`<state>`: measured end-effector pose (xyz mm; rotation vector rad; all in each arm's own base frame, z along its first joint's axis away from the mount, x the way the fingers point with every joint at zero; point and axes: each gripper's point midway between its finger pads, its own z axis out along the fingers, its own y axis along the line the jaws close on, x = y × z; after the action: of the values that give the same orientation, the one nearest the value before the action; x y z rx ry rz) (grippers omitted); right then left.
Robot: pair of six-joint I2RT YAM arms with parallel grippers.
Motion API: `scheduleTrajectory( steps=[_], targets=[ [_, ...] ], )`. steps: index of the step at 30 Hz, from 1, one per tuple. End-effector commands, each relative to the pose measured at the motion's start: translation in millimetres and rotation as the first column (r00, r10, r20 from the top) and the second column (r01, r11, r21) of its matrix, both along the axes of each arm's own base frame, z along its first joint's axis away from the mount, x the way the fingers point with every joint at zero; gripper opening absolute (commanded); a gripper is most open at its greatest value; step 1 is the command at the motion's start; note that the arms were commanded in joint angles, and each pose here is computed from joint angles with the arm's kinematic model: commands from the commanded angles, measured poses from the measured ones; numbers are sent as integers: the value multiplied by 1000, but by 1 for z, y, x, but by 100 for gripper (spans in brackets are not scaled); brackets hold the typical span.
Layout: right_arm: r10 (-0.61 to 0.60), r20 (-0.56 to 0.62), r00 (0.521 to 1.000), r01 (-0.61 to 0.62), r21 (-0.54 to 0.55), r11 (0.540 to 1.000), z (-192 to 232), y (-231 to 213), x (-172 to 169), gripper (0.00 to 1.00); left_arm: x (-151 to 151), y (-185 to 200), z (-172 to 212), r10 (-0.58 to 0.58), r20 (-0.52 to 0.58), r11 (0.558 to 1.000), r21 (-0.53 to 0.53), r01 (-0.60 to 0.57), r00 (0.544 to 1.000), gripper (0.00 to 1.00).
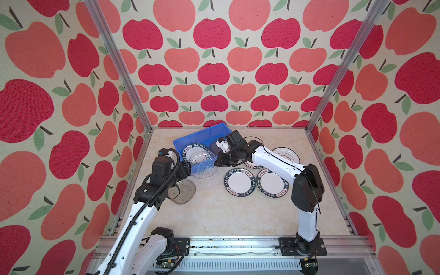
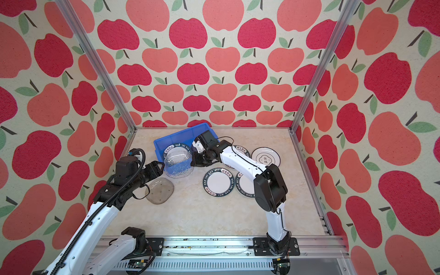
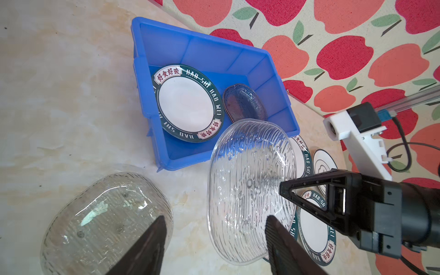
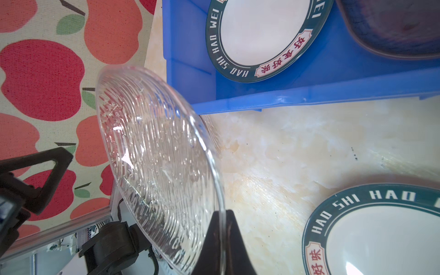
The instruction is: Place the plates into the plastic bin on the countertop
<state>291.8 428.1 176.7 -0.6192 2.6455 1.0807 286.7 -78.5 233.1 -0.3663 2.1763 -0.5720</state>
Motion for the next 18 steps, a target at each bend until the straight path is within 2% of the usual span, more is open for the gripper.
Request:
scheduleTrajectory(
  steps=[1,6,10,16,18],
  targets=[
    [47,26,999,-49,81,996,35,5,-8,0,9,-8,9,-37,49,997,-62,40,998,67],
    [62,24,998,-65,151,986,48,9,-13,0,11,-5,0,-35,37,994,-105,39,999,69],
    [76,19,997,-78,189,979,55,12,-17,0,11,-4,-9,-28,26,990,-135,31,999,67],
    [76,34,997,-80,134,988,48,11,-20,0,8,3,-10,12,25,992,-125,-9,1000,48],
    [68,48,997,-73,114,991,46,10,-19,0,7,5,-10,19,23,993,-117,-17,1000,45]
  ],
)
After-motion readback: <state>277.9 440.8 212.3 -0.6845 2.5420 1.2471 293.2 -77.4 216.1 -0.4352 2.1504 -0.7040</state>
